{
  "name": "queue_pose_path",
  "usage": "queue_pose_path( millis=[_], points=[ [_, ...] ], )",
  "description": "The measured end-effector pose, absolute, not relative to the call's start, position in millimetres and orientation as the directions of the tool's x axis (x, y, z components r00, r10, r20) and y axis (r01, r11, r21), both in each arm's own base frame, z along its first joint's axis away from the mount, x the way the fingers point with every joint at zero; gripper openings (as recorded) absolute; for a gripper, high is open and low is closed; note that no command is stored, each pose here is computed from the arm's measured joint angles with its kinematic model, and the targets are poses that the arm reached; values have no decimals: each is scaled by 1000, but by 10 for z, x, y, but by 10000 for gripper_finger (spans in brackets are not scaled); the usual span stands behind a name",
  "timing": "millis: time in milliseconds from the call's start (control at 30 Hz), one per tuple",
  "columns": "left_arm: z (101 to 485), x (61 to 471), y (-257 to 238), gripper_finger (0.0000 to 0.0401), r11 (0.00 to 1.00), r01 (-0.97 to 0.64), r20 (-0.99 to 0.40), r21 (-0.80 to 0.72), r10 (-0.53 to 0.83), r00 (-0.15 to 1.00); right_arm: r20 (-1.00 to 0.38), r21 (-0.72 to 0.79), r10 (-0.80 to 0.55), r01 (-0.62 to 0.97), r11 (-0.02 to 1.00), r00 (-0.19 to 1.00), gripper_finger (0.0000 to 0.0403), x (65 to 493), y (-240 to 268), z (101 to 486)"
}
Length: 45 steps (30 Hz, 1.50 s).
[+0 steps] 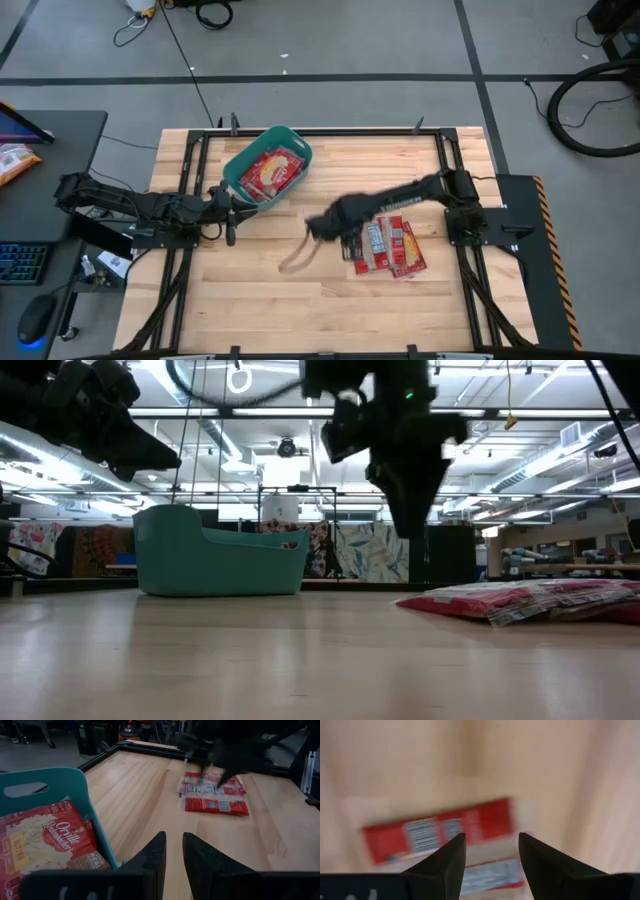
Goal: Sort popcorn bags into baskets
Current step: Put the red popcorn bag into the blue bin
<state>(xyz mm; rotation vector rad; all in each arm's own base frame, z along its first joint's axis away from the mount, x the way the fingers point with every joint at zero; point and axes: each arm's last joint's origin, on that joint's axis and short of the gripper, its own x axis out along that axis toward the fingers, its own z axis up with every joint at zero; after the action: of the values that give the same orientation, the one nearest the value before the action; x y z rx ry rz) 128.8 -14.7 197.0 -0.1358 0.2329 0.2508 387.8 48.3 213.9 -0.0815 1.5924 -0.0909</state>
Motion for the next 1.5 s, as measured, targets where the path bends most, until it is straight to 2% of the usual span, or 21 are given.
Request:
queue_pose_path(
  millis=[200,367,700,867,1167,1500],
  points=[
    [1965,1287,-146,68,960,-262,-250,-102,230,941,-986,-164,-164,-152,975,9,187,3745,1070,2042],
    [1966,1287,-147,68,959,-263,-248,-110,230,941,-983,-174,-181,-230,958,-11,196,3561,1432,1947],
    [1968,1288,-146,68,955,-267,-247,-128,230,941,-967,-256,-253,-255,932,44,284,3289,1838,1692],
    [1968,1288,-146,68,955,-267,-247,-128,230,941,-951,-307,-308,-273,912,41,299,3176,1856,1547],
    [1968,1288,-146,68,957,-265,-247,-117,230,941,-916,-396,-397,-264,880,51,254,3090,1794,1405],
    [1967,1288,-147,68,957,-265,-247,-117,230,941,-916,-399,-396,-251,882,64,122,3103,1796,1403]
  ],
)
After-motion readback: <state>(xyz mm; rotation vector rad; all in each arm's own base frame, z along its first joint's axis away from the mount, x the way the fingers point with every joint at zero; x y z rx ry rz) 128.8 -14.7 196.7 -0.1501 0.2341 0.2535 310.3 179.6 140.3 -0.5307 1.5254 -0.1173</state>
